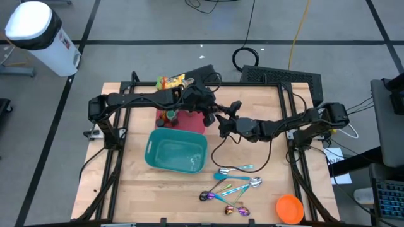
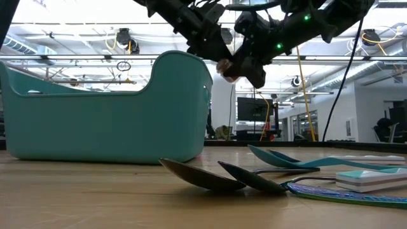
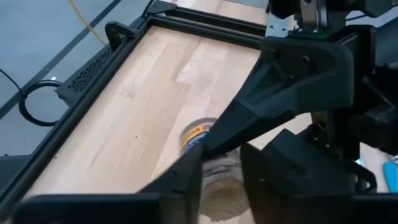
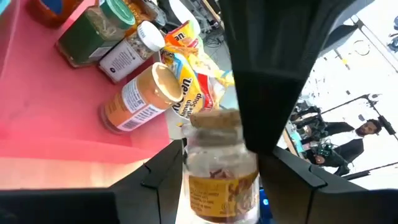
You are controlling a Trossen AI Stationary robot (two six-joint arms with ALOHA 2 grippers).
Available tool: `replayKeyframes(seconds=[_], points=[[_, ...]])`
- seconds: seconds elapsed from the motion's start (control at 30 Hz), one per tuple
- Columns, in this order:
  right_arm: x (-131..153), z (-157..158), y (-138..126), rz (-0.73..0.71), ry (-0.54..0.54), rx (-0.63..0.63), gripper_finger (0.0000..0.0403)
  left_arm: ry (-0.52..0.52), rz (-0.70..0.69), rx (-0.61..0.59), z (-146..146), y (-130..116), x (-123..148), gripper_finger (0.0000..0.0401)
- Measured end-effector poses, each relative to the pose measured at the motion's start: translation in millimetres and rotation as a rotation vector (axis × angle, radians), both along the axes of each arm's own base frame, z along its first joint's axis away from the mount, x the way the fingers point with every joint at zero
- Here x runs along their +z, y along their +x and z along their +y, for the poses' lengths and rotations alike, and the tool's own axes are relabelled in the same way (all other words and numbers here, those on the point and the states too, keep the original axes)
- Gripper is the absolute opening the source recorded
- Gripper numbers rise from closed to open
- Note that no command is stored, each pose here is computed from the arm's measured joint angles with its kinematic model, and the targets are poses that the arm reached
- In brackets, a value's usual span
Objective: Pick & Place Food Item
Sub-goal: Put the brown seasoning bottle into the red bin
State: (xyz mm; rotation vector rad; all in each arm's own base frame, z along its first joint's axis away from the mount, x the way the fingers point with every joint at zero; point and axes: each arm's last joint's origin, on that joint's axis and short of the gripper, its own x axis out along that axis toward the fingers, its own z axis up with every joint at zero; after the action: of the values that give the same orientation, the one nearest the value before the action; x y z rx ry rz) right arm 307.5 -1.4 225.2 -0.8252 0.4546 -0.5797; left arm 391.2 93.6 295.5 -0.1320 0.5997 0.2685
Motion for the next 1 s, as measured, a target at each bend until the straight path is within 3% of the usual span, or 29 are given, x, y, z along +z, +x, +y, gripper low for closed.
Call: replayKeyframes(seconds=[0.1,0.17,0.4,0.47,0.63,0.83,1.0], points=[[0,3,0,-0.009,0.012,0.008,0.018,0.004,0.007,-0.006,0,0,0,0.0034],[0,3,0,-0.014,0.016,0.002,0.0183,0.0,0.007,-0.017,0,-1,0,0.001],[-5,2,-1,-0.012,0.087,0.001,0.0147,-0.013,0.018,-0.027,-3,1,-4,0.0065],[-5,3,-1,-0.01,0.094,0.001,0.012,-0.012,0.025,-0.035,-5,1,-4,0.0079],[0,5,-2,-0.029,0.101,0.026,0.0092,0.011,0.03,-0.06,-8,-10,8,0.0104],[7,10,-6,-0.048,0.133,0.065,0.001,0.025,0.009,-0.045,-10,-30,33,0.0123],[11,7,-14,-0.051,0.242,0.112,0.0025,0.012,0.036,-0.057,-14,-48,46,0.0124]])
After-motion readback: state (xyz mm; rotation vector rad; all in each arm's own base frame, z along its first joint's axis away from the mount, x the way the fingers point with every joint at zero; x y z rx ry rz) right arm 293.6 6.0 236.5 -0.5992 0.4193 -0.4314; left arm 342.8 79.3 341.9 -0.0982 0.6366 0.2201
